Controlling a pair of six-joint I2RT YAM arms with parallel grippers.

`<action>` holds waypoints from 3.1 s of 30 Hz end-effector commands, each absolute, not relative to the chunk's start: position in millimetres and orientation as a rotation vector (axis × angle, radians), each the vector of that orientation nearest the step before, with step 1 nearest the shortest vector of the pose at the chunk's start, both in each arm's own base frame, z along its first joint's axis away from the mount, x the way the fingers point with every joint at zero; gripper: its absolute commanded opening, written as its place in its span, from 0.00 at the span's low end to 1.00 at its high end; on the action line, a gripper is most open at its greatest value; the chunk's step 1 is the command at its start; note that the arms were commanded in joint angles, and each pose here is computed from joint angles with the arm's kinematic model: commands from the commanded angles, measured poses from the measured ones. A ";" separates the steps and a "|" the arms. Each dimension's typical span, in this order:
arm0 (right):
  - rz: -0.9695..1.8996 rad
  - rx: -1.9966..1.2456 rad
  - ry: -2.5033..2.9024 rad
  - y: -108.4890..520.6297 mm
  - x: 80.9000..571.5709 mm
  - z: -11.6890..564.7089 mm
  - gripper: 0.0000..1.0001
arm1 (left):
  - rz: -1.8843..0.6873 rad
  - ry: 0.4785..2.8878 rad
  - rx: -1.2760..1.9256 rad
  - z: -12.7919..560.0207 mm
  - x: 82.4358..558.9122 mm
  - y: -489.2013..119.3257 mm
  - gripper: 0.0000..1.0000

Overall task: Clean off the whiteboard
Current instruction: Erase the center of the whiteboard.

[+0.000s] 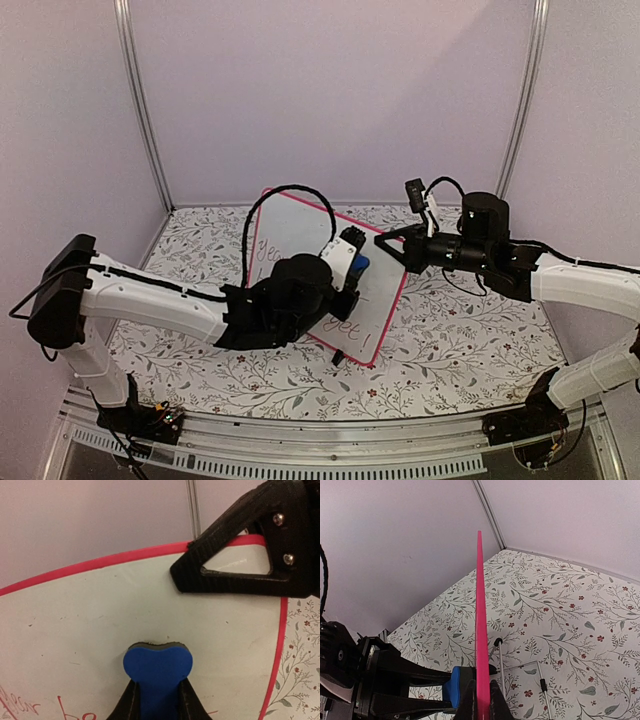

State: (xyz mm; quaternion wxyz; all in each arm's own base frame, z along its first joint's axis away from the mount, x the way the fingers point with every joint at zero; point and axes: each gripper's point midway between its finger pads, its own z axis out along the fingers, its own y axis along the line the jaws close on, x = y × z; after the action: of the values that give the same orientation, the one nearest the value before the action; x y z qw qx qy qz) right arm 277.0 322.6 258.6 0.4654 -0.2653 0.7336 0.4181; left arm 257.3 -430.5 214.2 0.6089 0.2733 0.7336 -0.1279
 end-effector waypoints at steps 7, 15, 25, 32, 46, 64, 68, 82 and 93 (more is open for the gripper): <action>1.085 -0.824 1.954 333.0 239.1 211.9 0.00 | -0.287 1.682 0.454 258.4 279.2 -374.4 0.16; 1.077 -0.766 1.995 330.6 243.4 222.4 0.00 | -0.264 1.800 0.357 238.2 276.9 -298.6 0.16; 1.032 -0.793 2.001 323.8 240.1 237.4 0.00 | -0.311 1.873 0.277 209.7 267.5 -227.7 0.17; 1.080 -0.894 2.008 327.2 225.7 243.3 0.00 | -0.280 1.876 0.213 201.6 283.6 -197.7 0.18; 1.092 -0.932 1.968 331.2 227.8 279.3 0.00 | -0.343 1.815 0.300 189.4 285.0 -205.4 0.17; 1.033 -0.958 2.025 332.1 235.2 264.5 0.00 | -0.338 1.772 0.342 189.1 317.7 -208.6 0.17; 1.015 -0.968 2.034 329.3 235.9 260.8 0.00 | -0.371 1.754 0.361 196.4 320.3 -215.0 0.17; 1.002 -0.967 2.039 324.3 235.7 255.3 0.00 | -0.415 1.815 0.310 186.5 338.0 -215.4 0.16; 1.013 -0.964 2.035 324.3 235.3 255.6 0.00 | -0.477 1.859 0.287 163.5 332.0 -211.8 0.15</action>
State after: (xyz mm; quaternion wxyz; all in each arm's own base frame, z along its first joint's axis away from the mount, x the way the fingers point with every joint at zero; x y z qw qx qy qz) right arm 247.8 327.1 263.3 0.3517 -0.3560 0.7766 0.3828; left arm 331.7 -214.3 176.0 0.5757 0.1311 0.7834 -0.1938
